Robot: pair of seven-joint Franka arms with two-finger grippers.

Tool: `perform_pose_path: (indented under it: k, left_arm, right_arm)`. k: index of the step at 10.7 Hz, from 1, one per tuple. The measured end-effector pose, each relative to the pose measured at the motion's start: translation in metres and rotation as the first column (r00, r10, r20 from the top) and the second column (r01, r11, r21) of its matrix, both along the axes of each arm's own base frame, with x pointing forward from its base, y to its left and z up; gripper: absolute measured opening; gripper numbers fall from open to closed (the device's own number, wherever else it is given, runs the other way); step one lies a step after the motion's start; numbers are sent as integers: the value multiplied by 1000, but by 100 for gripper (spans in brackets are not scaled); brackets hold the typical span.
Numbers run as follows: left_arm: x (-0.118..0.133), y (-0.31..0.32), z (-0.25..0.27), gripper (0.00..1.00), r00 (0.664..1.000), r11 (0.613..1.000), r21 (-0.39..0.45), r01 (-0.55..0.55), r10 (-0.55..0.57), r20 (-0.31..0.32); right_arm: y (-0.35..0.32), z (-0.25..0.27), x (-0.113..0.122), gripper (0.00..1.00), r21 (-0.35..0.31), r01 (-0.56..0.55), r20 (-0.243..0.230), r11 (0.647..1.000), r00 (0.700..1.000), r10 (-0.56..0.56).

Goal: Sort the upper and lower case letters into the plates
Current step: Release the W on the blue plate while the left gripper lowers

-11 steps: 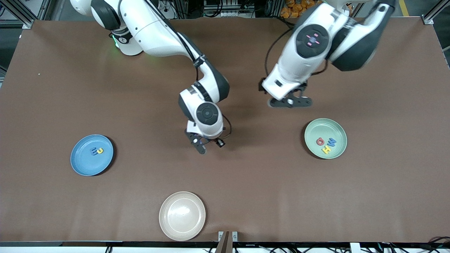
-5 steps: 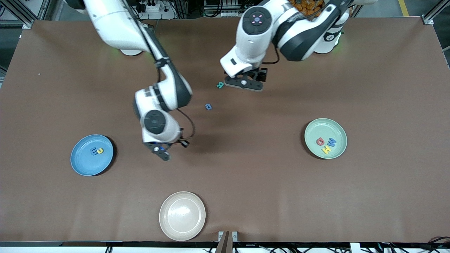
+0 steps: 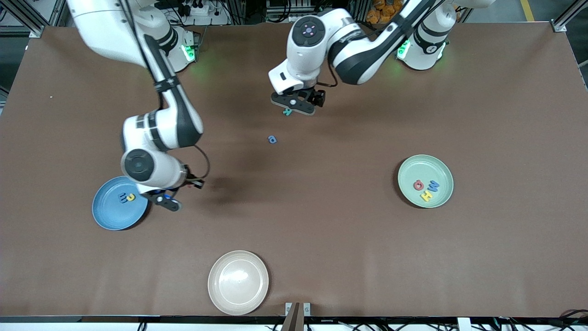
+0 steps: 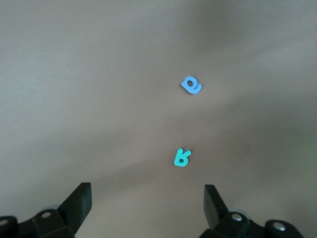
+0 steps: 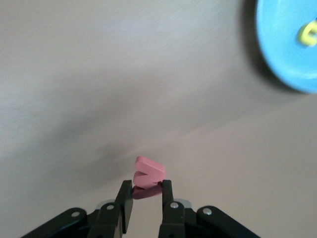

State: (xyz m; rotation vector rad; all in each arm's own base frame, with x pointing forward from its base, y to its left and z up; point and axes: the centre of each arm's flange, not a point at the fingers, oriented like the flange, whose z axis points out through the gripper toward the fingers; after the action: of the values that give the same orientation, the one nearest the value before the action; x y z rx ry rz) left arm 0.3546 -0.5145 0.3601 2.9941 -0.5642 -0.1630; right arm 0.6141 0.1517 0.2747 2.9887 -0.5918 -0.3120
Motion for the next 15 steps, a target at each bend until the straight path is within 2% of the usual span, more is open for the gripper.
perform_pose_path:
  k: [4, 7, 9, 10, 13, 15]
  left_arm:
    - [-36, -33, -60, 90, 999, 999, 33, 42, -43, 19]
    - [-71, -52, -105, 89, 999, 996, 83, 22, -26, 47]
    - [-86, -57, -126, 87, 999, 995, 101, -7, 3, 40]
    - [-91, -59, -133, 86, 999, 994, 106, -19, 14, 45]
    - [-95, -61, -155, 83, 996, 994, 106, -22, 13, 92]
    - [-95, -62, -167, 81, 994, 995, 91, -27, 17, 104]
  right_arm:
    - [-126, -1, 11, 28, 80, -175, -10, 981, 984, 177]
    - [-192, -1, 10, 28, 91, -354, -13, 931, 934, 357]
    - [-216, -1, 9, 29, 99, -416, -9, 904, 908, 419]
    - [-220, -1, 8, 39, 100, -427, -9, 899, 903, 430]
    - [-211, -2, 9, 79, 105, -446, -9, 889, 893, 449]
    - [-200, -4, 9, 100, 110, -460, -12, 881, 886, 464]
